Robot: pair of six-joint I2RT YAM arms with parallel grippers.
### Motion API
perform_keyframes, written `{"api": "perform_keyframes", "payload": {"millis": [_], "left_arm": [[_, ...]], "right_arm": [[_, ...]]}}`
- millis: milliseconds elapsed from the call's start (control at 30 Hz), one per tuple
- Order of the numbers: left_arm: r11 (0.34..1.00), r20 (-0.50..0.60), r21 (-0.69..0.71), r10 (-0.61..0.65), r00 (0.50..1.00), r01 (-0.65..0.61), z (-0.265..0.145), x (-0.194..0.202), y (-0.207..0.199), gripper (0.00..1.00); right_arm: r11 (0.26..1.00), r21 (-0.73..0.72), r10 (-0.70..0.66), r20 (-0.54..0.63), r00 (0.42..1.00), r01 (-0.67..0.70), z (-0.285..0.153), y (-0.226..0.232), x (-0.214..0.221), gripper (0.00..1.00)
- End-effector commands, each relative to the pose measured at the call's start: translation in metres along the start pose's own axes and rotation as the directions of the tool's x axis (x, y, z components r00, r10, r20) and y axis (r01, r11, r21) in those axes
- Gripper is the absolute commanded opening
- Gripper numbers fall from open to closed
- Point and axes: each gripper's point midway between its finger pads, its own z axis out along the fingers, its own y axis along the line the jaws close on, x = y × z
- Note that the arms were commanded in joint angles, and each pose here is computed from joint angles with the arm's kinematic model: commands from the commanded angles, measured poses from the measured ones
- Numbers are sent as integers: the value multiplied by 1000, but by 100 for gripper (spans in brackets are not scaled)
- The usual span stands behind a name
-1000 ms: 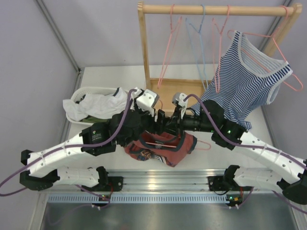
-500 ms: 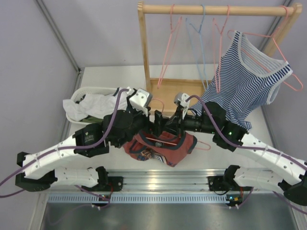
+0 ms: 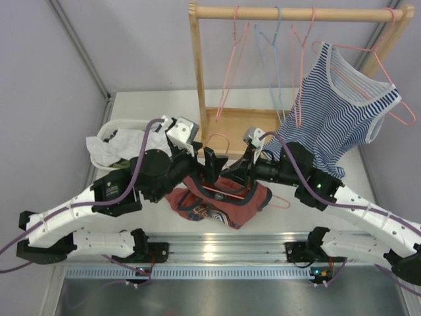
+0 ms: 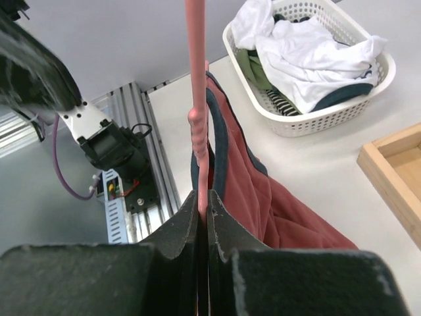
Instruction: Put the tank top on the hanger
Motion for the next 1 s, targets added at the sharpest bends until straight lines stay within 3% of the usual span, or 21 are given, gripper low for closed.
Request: {"api": "perform_keyframes", "payload": {"millis": [0, 333, 600, 967], "left_arm": [[996, 130, 28, -88, 988, 85, -19, -44, 1, 88], [995, 227, 54, -96, 969, 86, -42, -76, 9, 88], [995, 227, 58, -93, 969, 82, -42, -75, 9, 87], [994, 226, 71, -97, 969, 83, -44, -76, 7, 87]], "right_arm": [[1000, 7, -9, 105, 994, 9, -7, 5, -24, 0], [986, 145, 45, 277, 960, -88, -41, -14, -33, 0], [945, 231, 81, 524, 848, -233, -93, -31, -47, 0], [826, 376, 83, 656, 750, -420, -149, -67, -27, 0]]}}
